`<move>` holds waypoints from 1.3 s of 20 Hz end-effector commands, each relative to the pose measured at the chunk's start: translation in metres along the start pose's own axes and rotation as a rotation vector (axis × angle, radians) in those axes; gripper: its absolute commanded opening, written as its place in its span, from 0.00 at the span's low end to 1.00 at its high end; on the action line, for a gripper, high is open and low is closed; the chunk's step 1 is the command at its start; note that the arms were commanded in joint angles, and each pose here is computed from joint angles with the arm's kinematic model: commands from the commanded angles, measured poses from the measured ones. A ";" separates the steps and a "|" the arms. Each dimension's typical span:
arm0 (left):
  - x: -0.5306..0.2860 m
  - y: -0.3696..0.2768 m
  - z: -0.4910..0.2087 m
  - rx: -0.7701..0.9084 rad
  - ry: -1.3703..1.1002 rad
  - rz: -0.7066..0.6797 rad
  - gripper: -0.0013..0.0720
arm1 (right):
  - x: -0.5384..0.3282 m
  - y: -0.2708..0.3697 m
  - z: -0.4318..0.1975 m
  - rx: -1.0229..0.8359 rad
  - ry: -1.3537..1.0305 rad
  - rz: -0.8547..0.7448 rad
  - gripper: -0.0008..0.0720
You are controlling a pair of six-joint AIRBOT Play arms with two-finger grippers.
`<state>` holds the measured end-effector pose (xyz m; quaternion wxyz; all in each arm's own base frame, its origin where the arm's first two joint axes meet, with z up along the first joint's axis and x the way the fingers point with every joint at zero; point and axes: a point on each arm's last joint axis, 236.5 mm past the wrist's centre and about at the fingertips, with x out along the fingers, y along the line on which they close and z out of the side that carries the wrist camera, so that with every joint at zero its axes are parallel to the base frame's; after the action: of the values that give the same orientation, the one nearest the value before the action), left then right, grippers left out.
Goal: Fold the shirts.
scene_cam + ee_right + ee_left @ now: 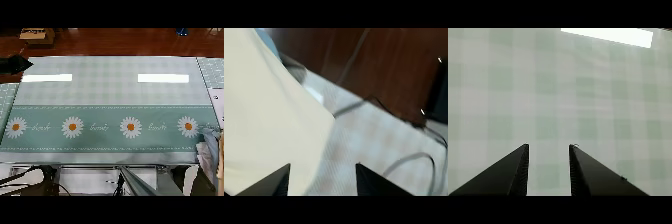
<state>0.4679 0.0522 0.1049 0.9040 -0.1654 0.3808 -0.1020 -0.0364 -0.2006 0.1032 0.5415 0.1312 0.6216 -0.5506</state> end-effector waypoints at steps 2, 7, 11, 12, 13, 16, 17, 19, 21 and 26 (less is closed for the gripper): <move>-0.002 -0.029 0.012 0.047 -0.051 -0.121 0.66 | -0.093 0.113 0.126 -0.149 -0.446 0.522 0.67; 0.011 -0.113 -0.008 0.230 0.057 -0.238 0.86 | -0.227 0.281 0.133 -0.468 -0.535 1.010 0.67; 0.033 -0.125 -0.057 0.483 0.283 0.088 0.82 | -0.251 0.388 0.075 -0.737 -0.514 1.014 0.67; 0.036 -0.131 -0.065 0.526 0.307 0.148 0.85 | -0.246 0.405 0.058 -0.799 -0.479 0.997 0.67; 0.037 -0.139 -0.071 0.553 0.318 0.175 0.95 | -0.241 0.418 0.043 -0.853 -0.448 0.986 0.68; 0.040 -0.166 -0.086 0.539 0.328 0.170 1.00 | -0.234 0.438 0.024 -0.929 -0.416 0.969 0.82; 0.040 -0.168 -0.087 0.510 0.327 0.172 1.00 | -0.236 0.438 0.025 -0.936 -0.430 0.972 0.82; 0.039 -0.166 -0.090 0.484 0.338 0.179 1.00 | -0.240 0.433 0.028 -0.940 -0.454 0.972 0.82; 0.038 -0.165 -0.091 0.487 0.346 0.180 1.00 | -0.245 0.428 0.029 -0.934 -0.475 0.976 0.82; 0.039 -0.165 -0.091 0.487 0.346 0.180 1.00 | -0.249 0.424 0.029 -0.929 -0.486 0.984 0.82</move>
<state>0.4191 -0.1332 0.0825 0.8443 0.1098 0.5053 -0.1407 0.3953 0.0337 0.0802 0.8482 0.0276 0.5252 0.0631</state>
